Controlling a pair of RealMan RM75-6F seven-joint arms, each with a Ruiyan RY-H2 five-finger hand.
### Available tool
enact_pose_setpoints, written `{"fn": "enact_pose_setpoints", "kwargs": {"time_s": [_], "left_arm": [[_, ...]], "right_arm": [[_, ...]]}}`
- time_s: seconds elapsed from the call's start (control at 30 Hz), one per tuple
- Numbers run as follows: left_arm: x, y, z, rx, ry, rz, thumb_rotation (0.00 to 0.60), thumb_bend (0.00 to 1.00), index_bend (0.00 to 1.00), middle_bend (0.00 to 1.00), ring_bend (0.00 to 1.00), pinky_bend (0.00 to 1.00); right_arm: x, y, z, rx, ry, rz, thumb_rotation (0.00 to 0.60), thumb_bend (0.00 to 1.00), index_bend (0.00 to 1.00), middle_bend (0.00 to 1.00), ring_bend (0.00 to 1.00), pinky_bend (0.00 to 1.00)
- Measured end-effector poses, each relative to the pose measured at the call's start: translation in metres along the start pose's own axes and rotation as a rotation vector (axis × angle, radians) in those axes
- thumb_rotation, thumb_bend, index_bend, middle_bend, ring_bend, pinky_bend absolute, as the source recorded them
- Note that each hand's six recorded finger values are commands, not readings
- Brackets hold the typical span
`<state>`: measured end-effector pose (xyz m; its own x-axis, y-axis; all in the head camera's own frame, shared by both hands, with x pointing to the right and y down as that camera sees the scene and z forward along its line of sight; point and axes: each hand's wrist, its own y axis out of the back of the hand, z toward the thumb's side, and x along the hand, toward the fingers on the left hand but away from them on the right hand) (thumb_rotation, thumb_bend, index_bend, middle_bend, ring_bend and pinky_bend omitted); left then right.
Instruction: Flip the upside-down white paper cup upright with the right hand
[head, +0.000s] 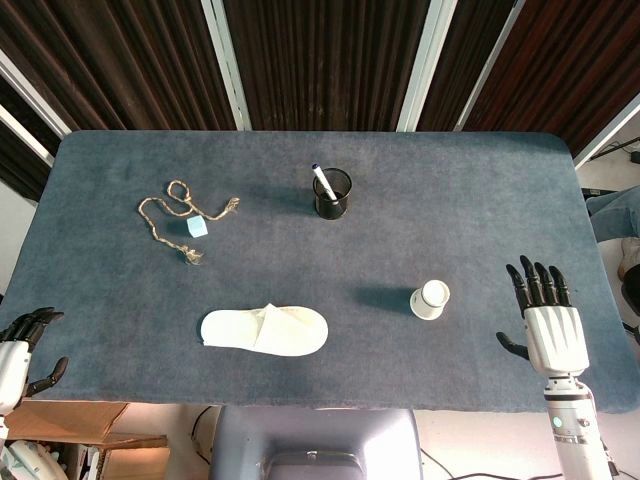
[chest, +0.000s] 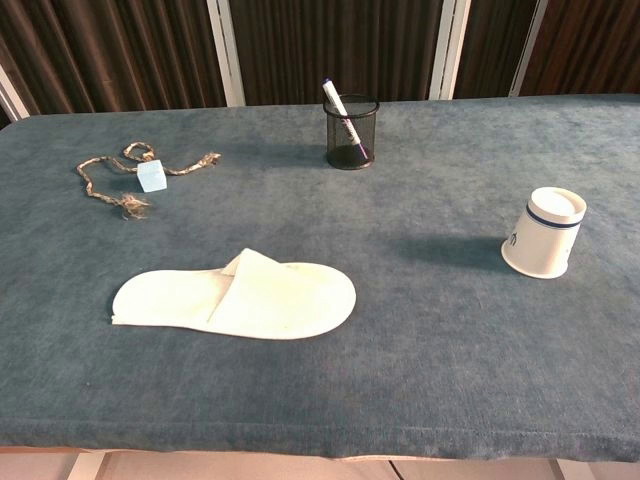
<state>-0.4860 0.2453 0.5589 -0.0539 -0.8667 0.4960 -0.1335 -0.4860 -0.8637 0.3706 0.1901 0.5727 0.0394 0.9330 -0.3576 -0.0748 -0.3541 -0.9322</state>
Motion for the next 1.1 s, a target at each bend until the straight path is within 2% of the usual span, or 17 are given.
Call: {"fn": "enact_pose_setpoints", "kwargs": {"time_s": [0.33, 0.57, 0.77, 1.1], "left_arm": [[-0.002, 0.001, 0.001, -0.002, 0.001, 0.0, 0.6, 0.33, 0.23, 0.15, 0.15, 0.32], [-0.004, 0.0, 0.002, 0.004, 0.0, -0.009, 0.6, 0.33, 0.24, 0.15, 0.15, 0.32], [-0.005, 0.0, 0.003, 0.011, 0.002, -0.005, 0.6, 0.34, 0.24, 0.15, 0.15, 0.32], [-0.003, -0.003, 0.003, 0.003, 0.002, -0.032, 0.6, 0.34, 0.24, 0.15, 0.15, 0.32]], "right_arm": [[-0.01, -0.009, 0.01, -0.011, 0.029, 0.04, 0.6, 0.06, 0.07, 0.0, 0.0, 0.08], [-0.028, -0.022, 0.027, -0.04, 0.098, 0.098, 0.6, 0.06, 0.18, 0.09, 0.0, 0.14], [-0.054, -0.038, 0.048, -0.051, 0.168, 0.138, 0.6, 0.19, 0.24, 0.14, 0.0, 0.17], [-0.073, -0.063, 0.066, -0.016, 0.181, 0.174, 0.6, 0.22, 0.27, 0.19, 0.04, 0.17]]}}
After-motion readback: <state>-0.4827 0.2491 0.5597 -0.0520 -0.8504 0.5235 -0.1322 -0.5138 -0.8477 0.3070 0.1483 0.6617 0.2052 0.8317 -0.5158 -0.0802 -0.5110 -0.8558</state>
